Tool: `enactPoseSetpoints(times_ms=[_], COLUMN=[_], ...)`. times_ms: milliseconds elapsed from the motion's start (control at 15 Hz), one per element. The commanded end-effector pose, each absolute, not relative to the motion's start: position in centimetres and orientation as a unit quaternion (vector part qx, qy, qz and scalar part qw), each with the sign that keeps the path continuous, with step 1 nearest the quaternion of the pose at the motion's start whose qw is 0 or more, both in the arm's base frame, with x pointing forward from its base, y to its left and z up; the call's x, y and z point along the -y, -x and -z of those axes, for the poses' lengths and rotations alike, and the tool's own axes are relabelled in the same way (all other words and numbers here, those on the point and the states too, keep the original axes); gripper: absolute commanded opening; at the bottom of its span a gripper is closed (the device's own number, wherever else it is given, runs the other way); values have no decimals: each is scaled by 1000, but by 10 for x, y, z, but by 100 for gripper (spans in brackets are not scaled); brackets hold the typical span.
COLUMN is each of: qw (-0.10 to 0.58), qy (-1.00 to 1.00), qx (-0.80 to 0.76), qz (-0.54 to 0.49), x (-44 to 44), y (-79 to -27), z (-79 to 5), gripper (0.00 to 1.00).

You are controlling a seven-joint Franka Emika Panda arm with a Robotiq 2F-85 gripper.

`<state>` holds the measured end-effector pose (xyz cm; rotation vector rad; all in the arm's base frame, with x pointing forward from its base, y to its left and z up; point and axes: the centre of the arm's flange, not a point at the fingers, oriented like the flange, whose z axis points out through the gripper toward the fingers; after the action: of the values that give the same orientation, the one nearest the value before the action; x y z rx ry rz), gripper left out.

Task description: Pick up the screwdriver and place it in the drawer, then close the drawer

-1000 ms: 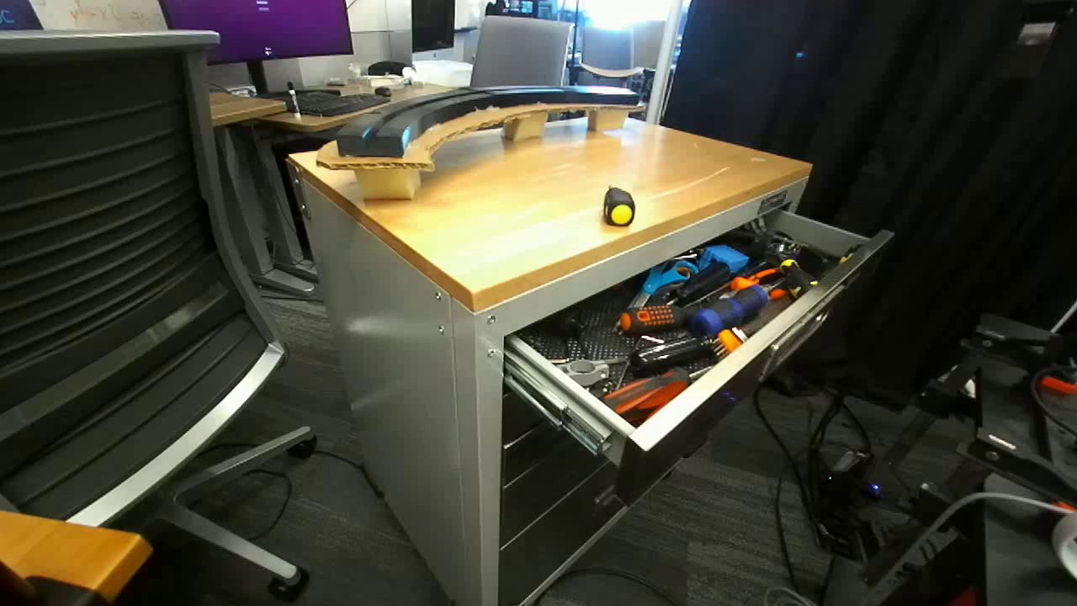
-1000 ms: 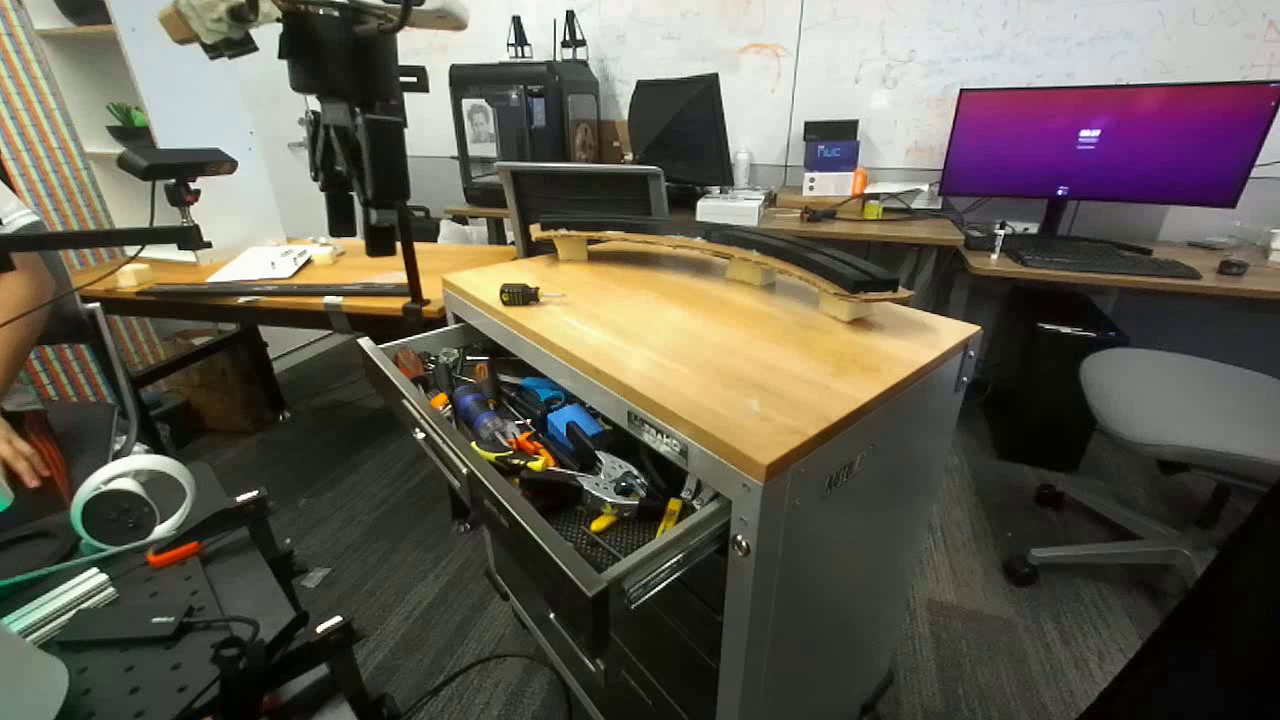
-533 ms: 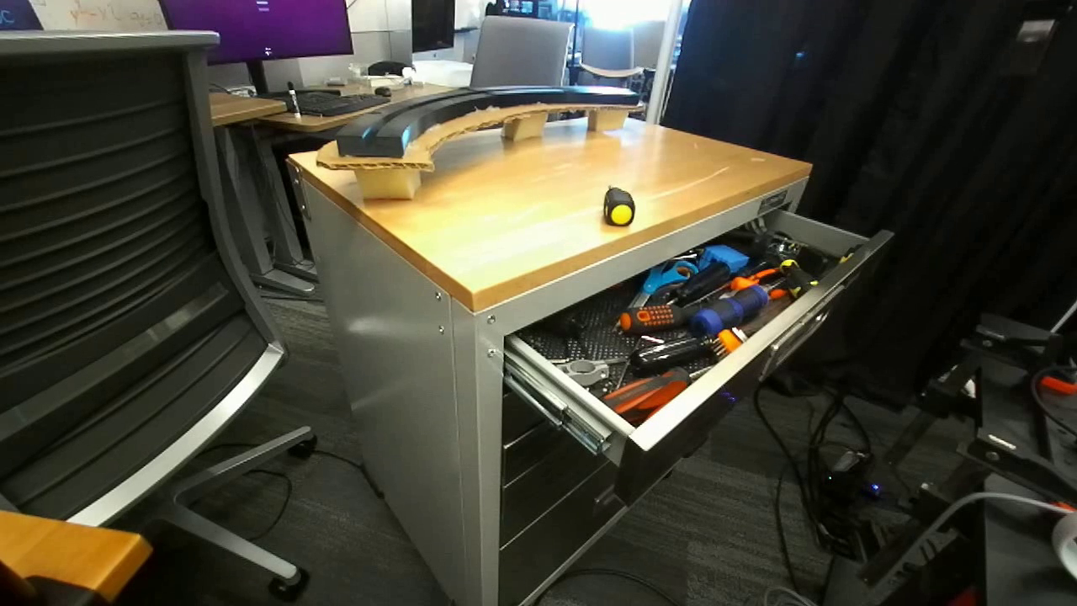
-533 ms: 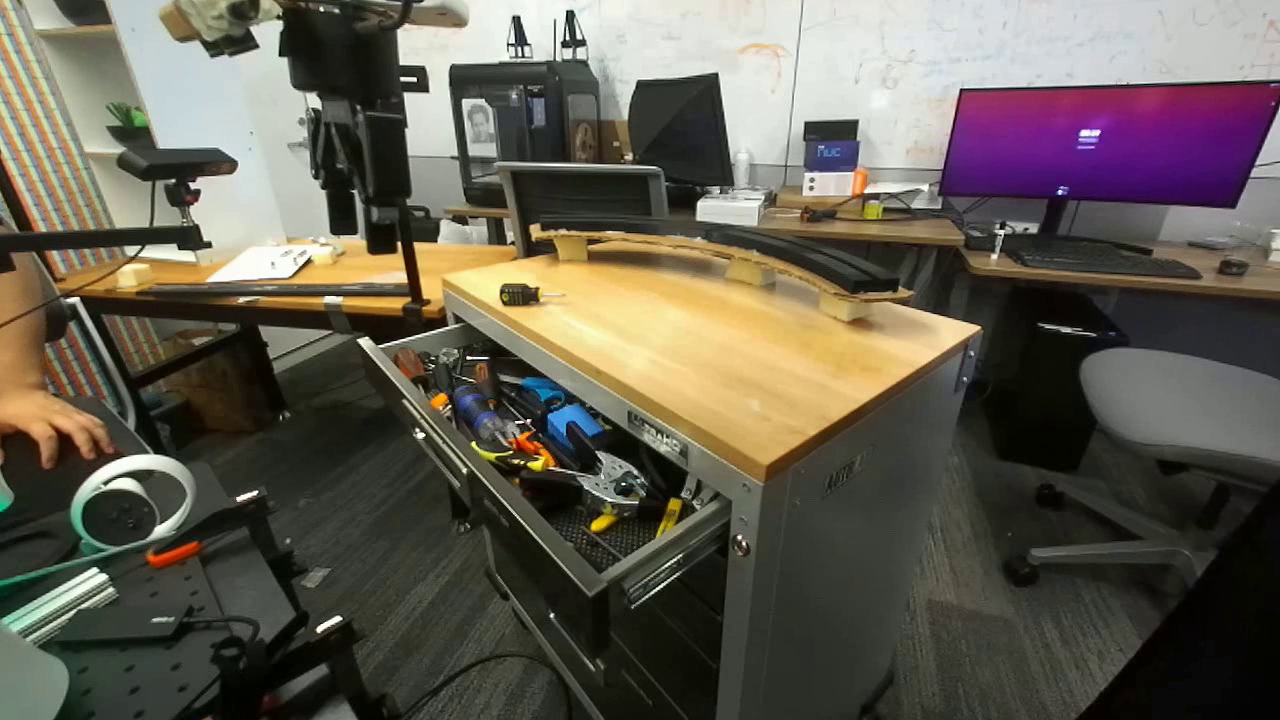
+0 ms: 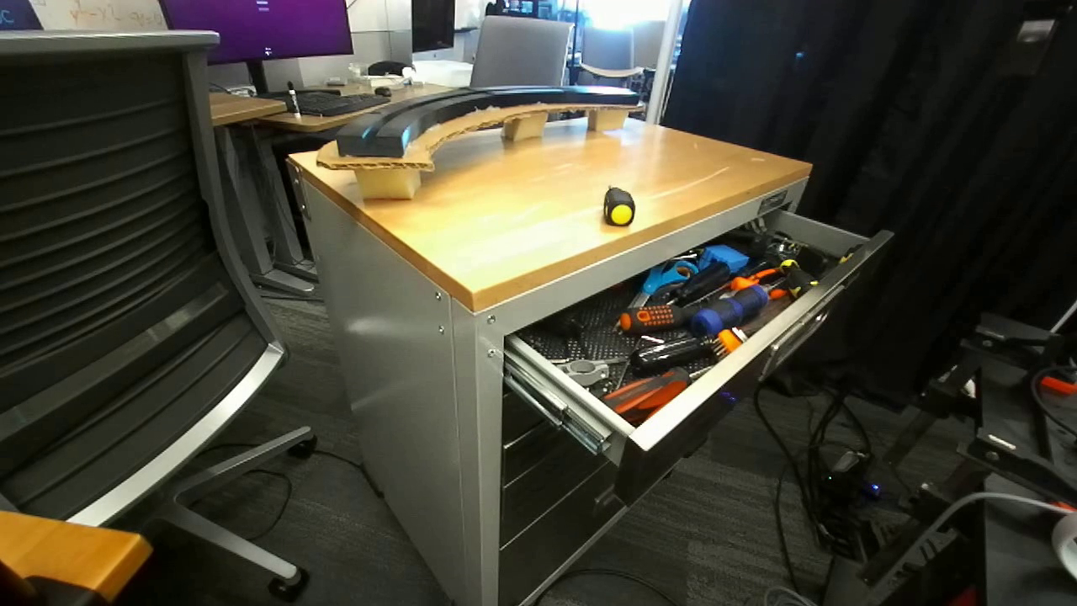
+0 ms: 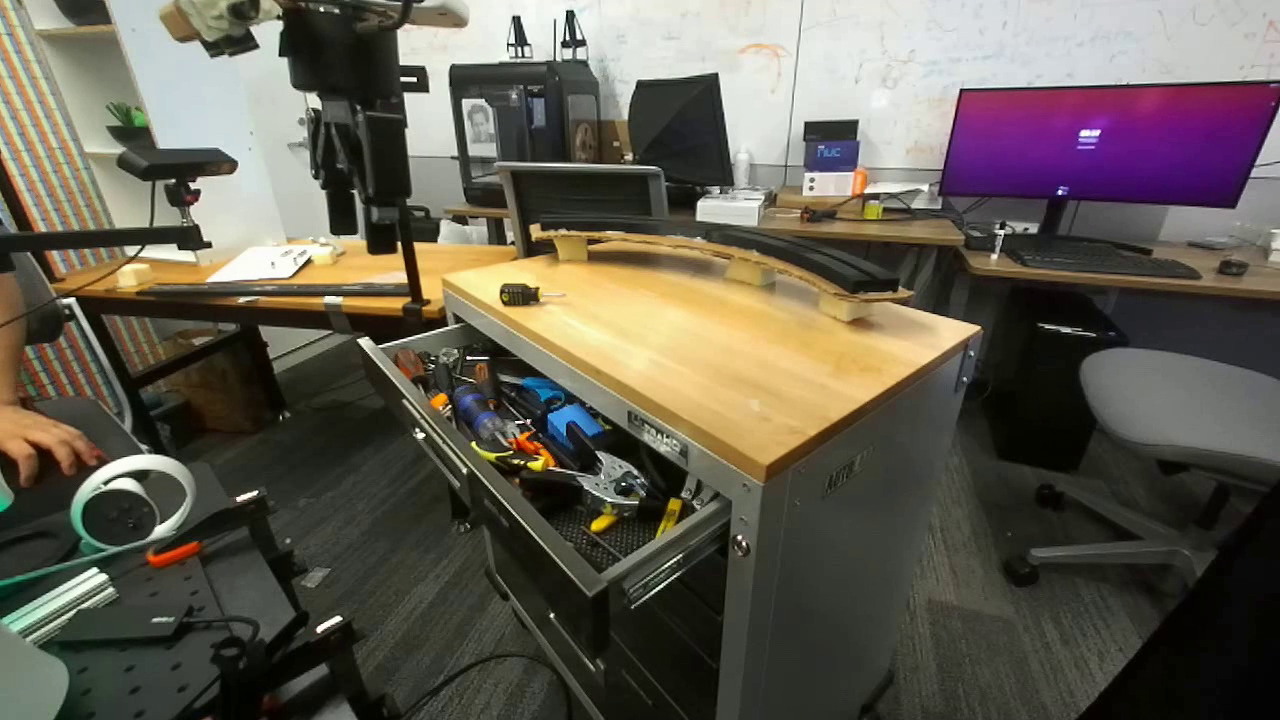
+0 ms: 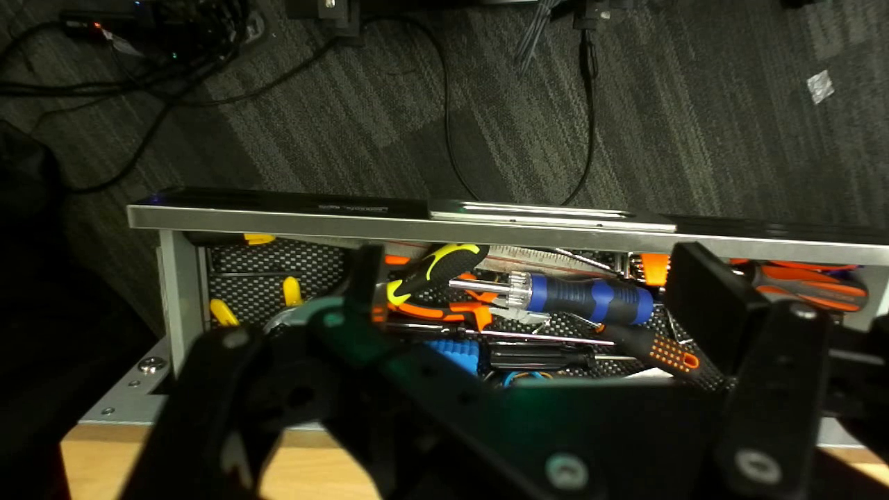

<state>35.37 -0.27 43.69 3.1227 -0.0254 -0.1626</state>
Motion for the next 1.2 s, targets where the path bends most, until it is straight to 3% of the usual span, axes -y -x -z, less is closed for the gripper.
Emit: enactPoseSetpoints(times_ms=[0, 200, 800, 1133], qw=[7, 7, -48, -79], qy=[-999, -999, -997, -994], qx=[8, 8, -52, 4], qz=[52, 52, -33, -79], x=[3, 3, -128, -170], y=[-354, -354, -466, -508], z=[-437, -437, -382, -336], gripper=[100, 100, 100, 100])
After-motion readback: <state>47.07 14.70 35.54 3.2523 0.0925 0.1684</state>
